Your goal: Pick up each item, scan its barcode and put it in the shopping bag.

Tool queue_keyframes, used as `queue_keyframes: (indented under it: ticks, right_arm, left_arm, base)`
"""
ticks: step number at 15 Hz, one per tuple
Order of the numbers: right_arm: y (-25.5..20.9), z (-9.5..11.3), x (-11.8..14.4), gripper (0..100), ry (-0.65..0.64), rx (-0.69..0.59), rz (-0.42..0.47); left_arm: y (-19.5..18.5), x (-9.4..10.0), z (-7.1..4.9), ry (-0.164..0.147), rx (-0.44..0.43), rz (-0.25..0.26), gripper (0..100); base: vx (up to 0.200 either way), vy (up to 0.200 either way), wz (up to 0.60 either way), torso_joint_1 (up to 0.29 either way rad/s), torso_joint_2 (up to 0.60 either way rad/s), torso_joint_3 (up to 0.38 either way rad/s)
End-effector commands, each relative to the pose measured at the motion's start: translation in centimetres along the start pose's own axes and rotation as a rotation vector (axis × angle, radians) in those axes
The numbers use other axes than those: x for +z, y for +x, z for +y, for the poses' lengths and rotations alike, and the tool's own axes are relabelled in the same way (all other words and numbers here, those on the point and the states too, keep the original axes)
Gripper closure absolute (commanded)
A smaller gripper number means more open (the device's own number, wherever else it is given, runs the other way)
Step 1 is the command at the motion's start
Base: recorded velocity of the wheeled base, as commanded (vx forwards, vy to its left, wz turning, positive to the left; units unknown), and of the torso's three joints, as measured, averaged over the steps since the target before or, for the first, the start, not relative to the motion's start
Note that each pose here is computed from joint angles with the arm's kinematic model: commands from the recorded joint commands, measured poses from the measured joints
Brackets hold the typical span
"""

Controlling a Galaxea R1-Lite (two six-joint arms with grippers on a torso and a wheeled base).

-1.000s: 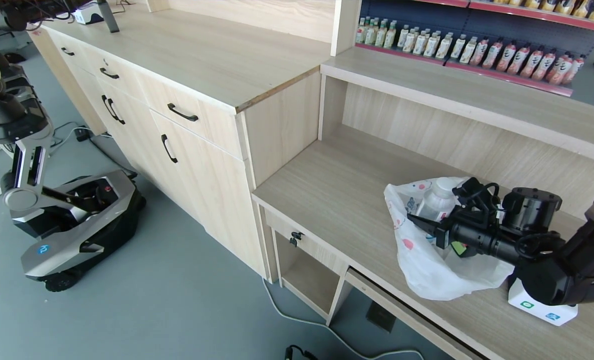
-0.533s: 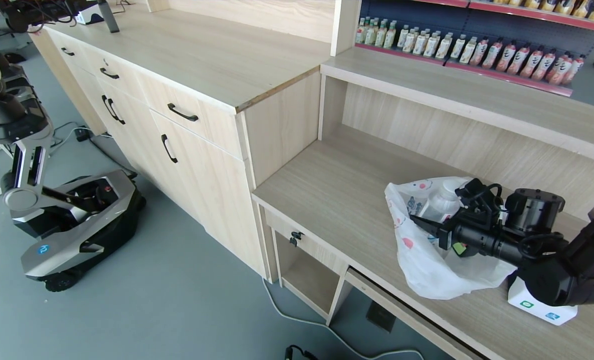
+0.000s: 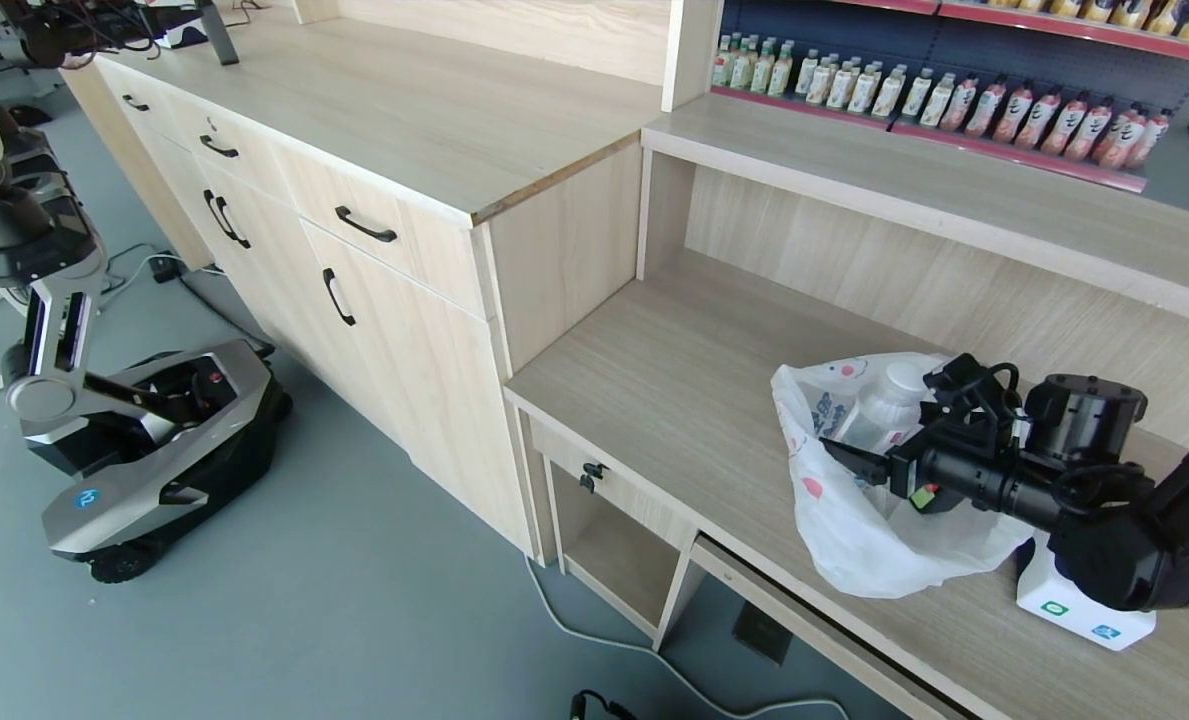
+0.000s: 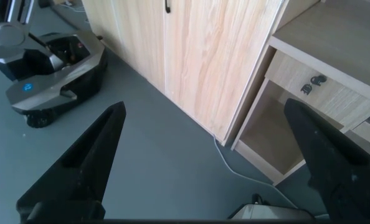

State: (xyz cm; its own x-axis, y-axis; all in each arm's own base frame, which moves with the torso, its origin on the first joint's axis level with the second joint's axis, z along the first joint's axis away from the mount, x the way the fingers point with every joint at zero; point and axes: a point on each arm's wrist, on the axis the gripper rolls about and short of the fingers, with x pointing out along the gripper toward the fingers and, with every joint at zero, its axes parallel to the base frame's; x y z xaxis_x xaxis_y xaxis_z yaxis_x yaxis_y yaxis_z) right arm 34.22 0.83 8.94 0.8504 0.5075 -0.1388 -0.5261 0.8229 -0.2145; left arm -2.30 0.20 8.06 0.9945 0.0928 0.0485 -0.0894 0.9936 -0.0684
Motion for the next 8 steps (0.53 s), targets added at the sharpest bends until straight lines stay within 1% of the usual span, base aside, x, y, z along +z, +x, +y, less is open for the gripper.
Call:
queue_keyframes:
  ticks: [1, 4, 5, 8]
  right_arm:
    - [-1.0, 0.0, 2.2, 0, 0.004, -0.007, -0.028]
    - [-2.9, 0.1, 5.2, 0, 0.005, -0.012, -0.036]
    - [-4.2, 0.4, 6.9, 0, -0.013, -0.020, -0.063]
    - [-8.5, 1.2, 10.9, 0, -0.066, -0.067, -0.132]
  left_arm:
    - [0.0, 0.0, 0.0, 0.000, 0.001, 0.000, 0]
    - [0.0, 0.0, 0.0, 0.000, 0.001, 0.000, 0]
    - [0.0, 0.0, 0.0, 0.000, 0.001, 0.000, 0]
    - [0.0, 0.0, 0.0, -0.001, 0.000, -0.002, 0]
  base:
    - [0.000, 0.000, 0.00, 0.000, 0.00, 0.000]
    - [0.000, 0.000, 0.00, 0.000, 0.00, 0.000]
    - [0.000, 0.000, 0.00, 0.000, 0.00, 0.000]
    - [0.000, 0.000, 0.00, 0.000, 0.00, 0.000]
